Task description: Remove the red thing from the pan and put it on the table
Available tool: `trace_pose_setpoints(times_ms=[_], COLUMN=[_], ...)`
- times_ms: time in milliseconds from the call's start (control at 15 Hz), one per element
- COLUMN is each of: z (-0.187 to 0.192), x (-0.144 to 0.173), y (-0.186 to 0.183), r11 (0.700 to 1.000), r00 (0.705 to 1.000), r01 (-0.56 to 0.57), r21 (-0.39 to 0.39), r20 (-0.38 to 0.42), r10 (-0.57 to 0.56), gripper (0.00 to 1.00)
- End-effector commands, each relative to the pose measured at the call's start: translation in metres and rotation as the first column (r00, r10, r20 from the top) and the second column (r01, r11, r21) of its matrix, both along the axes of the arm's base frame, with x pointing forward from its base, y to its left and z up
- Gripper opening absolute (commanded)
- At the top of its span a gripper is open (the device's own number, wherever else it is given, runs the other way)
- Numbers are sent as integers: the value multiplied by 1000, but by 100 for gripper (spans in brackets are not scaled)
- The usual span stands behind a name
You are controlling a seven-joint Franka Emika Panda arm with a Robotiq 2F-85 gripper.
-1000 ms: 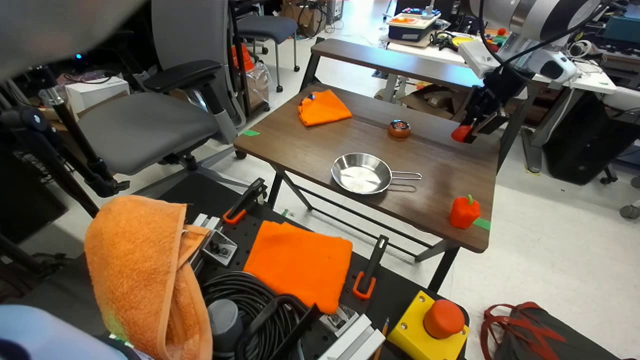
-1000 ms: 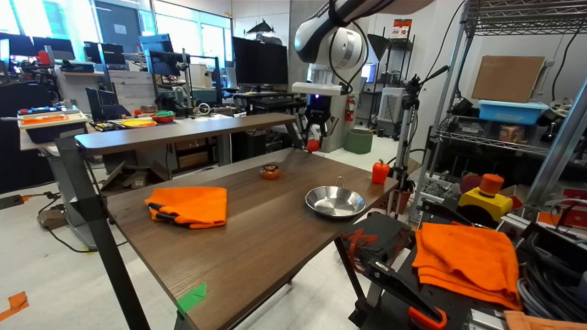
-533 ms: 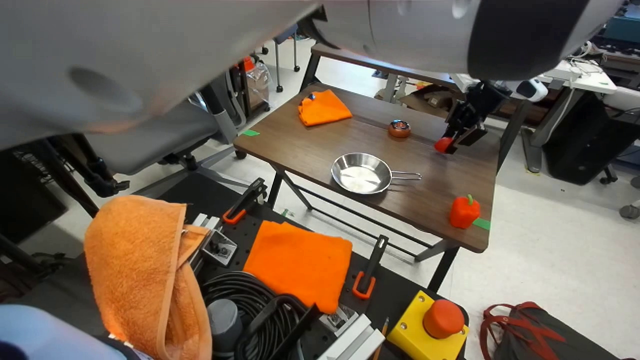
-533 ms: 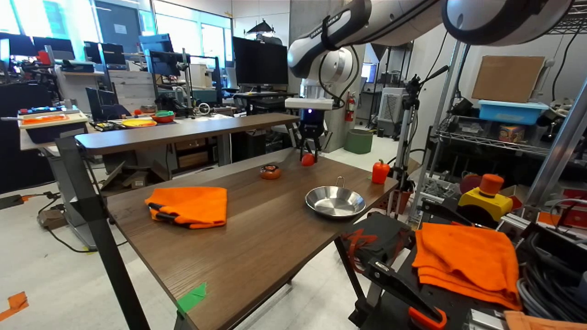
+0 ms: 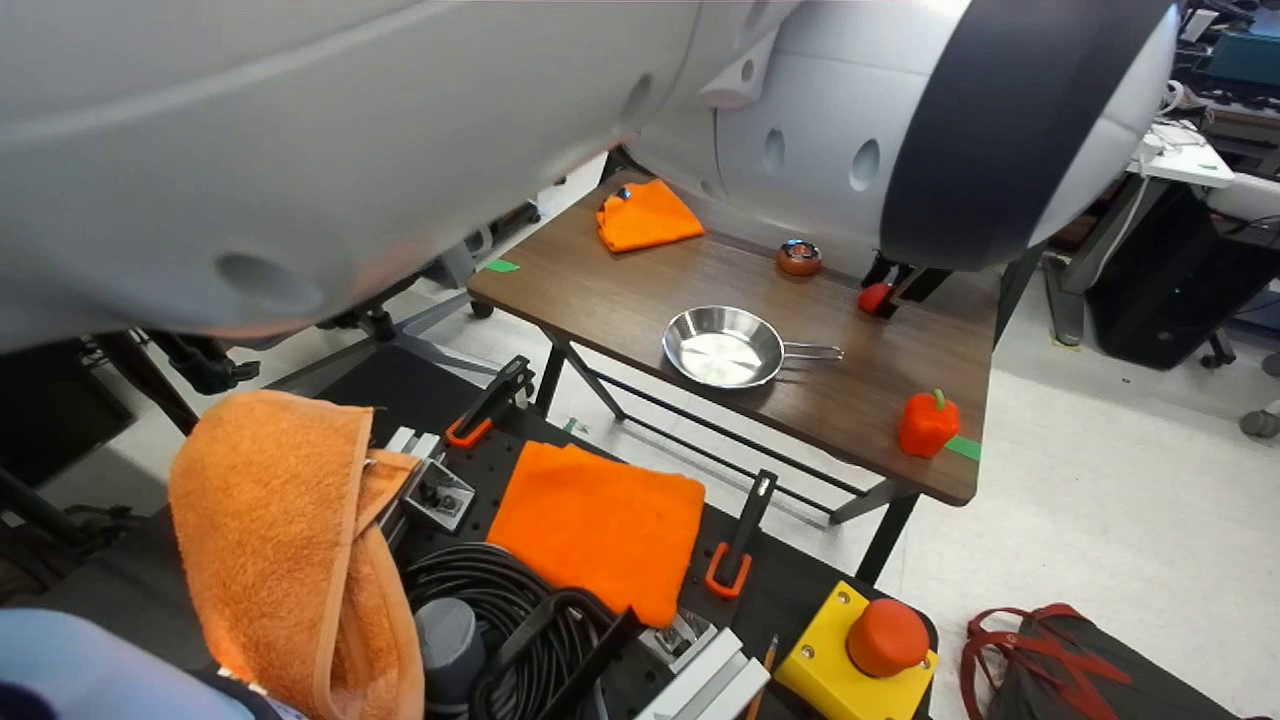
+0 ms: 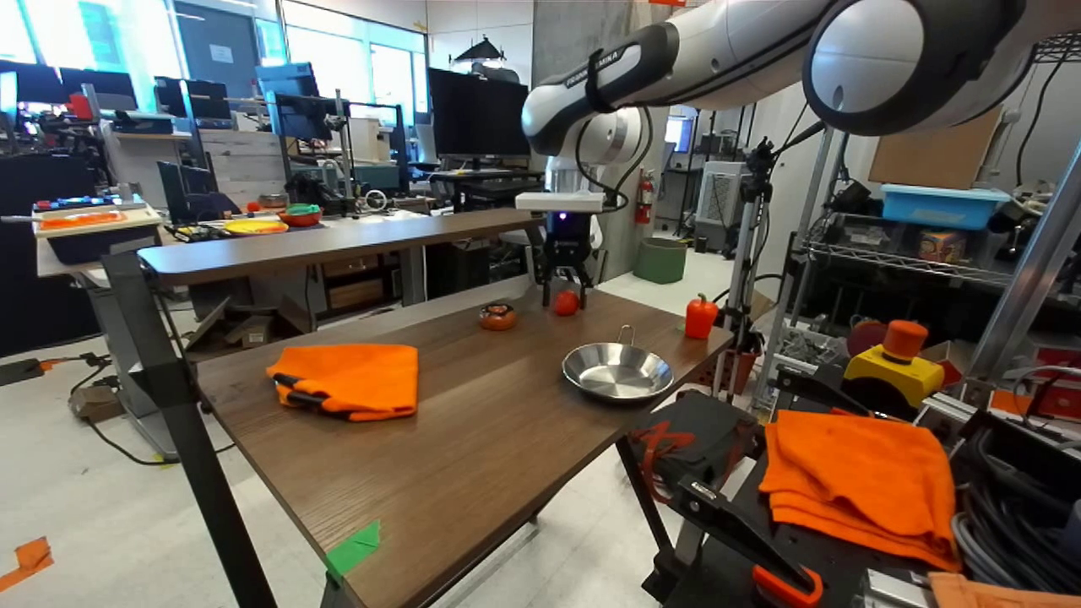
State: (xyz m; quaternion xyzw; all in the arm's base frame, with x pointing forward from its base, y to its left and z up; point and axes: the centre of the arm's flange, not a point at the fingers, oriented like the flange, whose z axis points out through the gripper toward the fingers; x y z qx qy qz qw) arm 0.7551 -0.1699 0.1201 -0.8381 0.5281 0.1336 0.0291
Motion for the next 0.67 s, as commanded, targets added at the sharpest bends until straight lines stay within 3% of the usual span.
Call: trace_pose_setpoints(times_ms=[0, 200, 267, 400, 600], z=[46, 122, 81, 118, 124], x=[65, 26, 18, 21, 20], y=[14, 44, 39, 47, 47], r11=[994, 977, 989, 983, 981], r00=[998, 982, 992, 985, 983], r01=[-53, -179, -113, -152, -164], r21=[92, 118, 92, 99, 102], r20=[32, 82, 73, 97, 96], r10=[50, 170, 107, 142, 154], gripper=[100, 100, 100, 100, 100])
